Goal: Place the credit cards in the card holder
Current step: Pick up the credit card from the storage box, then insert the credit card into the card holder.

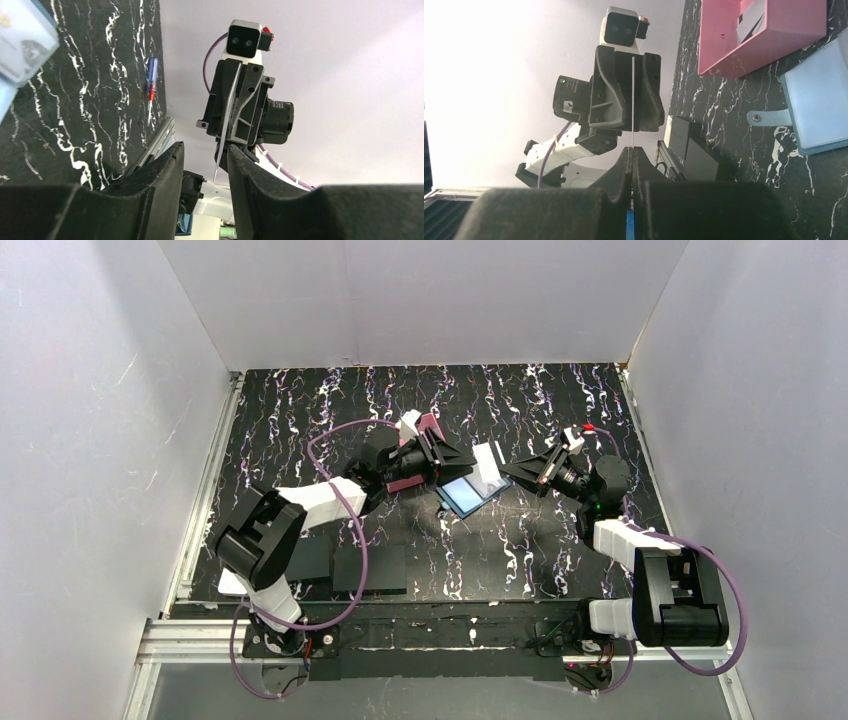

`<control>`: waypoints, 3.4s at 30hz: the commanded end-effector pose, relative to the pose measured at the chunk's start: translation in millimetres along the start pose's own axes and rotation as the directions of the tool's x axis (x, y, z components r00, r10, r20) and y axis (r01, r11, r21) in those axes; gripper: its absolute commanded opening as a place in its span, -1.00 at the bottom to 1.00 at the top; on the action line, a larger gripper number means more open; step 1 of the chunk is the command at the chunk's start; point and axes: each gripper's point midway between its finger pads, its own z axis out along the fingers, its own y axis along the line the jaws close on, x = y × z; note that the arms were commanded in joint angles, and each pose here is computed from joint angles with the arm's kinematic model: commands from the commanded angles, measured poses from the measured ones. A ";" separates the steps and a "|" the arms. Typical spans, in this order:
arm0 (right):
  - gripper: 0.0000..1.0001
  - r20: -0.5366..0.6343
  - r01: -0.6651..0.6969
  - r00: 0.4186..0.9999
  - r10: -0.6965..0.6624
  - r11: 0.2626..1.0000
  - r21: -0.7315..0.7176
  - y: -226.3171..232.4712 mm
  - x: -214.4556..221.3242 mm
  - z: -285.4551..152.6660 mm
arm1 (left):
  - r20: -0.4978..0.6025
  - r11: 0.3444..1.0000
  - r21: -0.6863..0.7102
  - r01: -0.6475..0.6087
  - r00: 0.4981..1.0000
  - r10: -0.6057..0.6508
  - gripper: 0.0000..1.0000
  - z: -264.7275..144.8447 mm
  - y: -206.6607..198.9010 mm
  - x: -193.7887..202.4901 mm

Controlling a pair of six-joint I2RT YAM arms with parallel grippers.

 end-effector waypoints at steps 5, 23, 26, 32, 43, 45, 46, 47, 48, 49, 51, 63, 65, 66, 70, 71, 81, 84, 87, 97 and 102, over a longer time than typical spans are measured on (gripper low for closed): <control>-0.97 0.008 0.043 0.999 -0.042 0.997 -0.064 16.6 2.0 -2.5 | 0.013 0.983 0.156 -0.094 0.996 0.093 -0.05 10.3 -45.0 9.7; 0.16 -0.105 0.344 0.937 -0.333 0.828 0.443 -61.7 -38.8 -2.2 | 0.055 0.978 -0.029 -0.208 0.976 0.209 -1.00 4.5 12.5 10.2; 0.29 -0.121 0.381 0.921 -0.370 0.791 0.479 -76.7 -62.4 8.9 | 0.030 0.964 -0.127 -0.232 0.971 0.237 -1.00 -9.0 39.7 18.4; 0.35 -0.156 0.374 0.926 -0.344 0.774 0.512 -123.9 -94.7 43.0 | -0.010 0.952 -0.225 -0.208 0.977 0.211 -1.00 -13.5 73.0 23.9; -0.09 -0.465 0.620 0.774 -0.430 0.364 0.695 -208.6 -40.0 24.6 | -0.023 0.931 -0.324 -0.166 0.986 0.168 -1.00 -9.8 120.8 16.7; -0.21 -0.478 0.618 0.779 -0.406 0.364 0.697 -213.6 -21.6 10.3 | -0.026 0.924 -0.338 -0.180 0.983 0.183 -1.00 -11.5 124.8 16.1; -0.25 -0.479 0.616 0.782 -0.399 0.373 0.694 -214.1 -17.4 7.9 | -0.025 0.922 -0.342 -0.182 0.982 0.185 -1.00 -11.5 126.0 15.7; -0.28 -0.480 0.614 0.784 -0.393 0.383 0.690 -213.6 -13.8 6.8 | -0.023 0.920 -0.345 -0.185 0.982 0.188 -1.00 -11.3 126.8 14.2; -0.30 -0.481 0.612 0.787 -0.387 0.392 0.687 -213.2 -10.7 5.7 | -0.029 0.918 -0.349 -0.188 0.981 0.190 -1.00 -10.3 128.8 14.0; -0.31 -0.480 0.610 0.789 -0.384 0.399 0.685 -212.0 -8.6 5.0 | -0.036 0.918 -0.351 -0.187 0.982 0.186 -1.00 -8.9 130.5 14.2; -0.32 -0.471 0.604 0.794 -0.386 0.407 0.685 -208.7 -8.0 4.7 | -0.035 0.918 -0.358 -0.171 0.985 0.170 -1.00 -6.5 134.7 11.6; -0.43 -0.495 0.594 0.804 -0.330 0.500 0.630 -213.4 -7.9 11.3 | -0.132 0.912 -0.337 -0.234 0.971 0.200 -1.00 5.4 137.2 2.2; -0.44 -0.499 0.593 0.803 -0.325 0.506 0.626 -214.0 -6.9 11.8 | -0.156 0.911 -0.327 -0.252 0.965 0.210 -1.00 7.6 135.4 2.4; -0.44 -0.500 0.594 0.802 -0.325 0.509 0.622 -213.7 -6.6 12.3 | -0.173 0.913 -0.327 -0.244 0.965 0.195 -1.00 8.6 136.8 3.1; -0.44 -0.506 0.596 0.800 -0.322 0.518 0.613 -214.0 -6.5 14.5 | -0.203 0.924 -0.319 -0.209 0.968 0.149 -1.00 11.1 137.6 5.4; -0.45 -0.508 0.597 0.799 -0.321 0.519 0.612 -214.1 -6.5 15.0 | -0.207 0.924 -0.320 -0.208 0.967 0.146 -1.00 10.7 138.4 5.9; -0.46 -0.510 0.599 0.798 -0.321 0.519 0.609 -213.9 -6.6 13.9 | -0.184 0.910 -0.376 -0.172 0.977 0.109 -1.00 1.6 145.6 2.2; -0.46 -0.511 0.599 0.798 -0.320 0.521 0.608 -214.6 -6.2 14.2 | -0.185 0.911 -0.378 -0.166 0.977 0.101 -1.00 2.5 146.0 2.3; -0.46 -0.511 0.599 0.798 -0.320 0.523 0.607 -214.8 -6.1 14.6 | -0.184 0.908 -0.386 -0.163 0.978 0.097 -1.00 2.5 147.3 1.8; -0.47 -0.515 0.596 0.798 -0.313 0.537 0.598 -215.5 -3.0 15.8 | -0.193 0.909 -0.381 -0.171 0.976 0.102 -1.00 15.4 150.4 -6.2; -0.47 -0.514 0.594 0.799 -0.312 0.541 0.595 -214.5 -2.7 16.0 | -0.157 0.901 -0.394 -0.181 0.979 0.128 -1.00 20.0 150.1 -16.5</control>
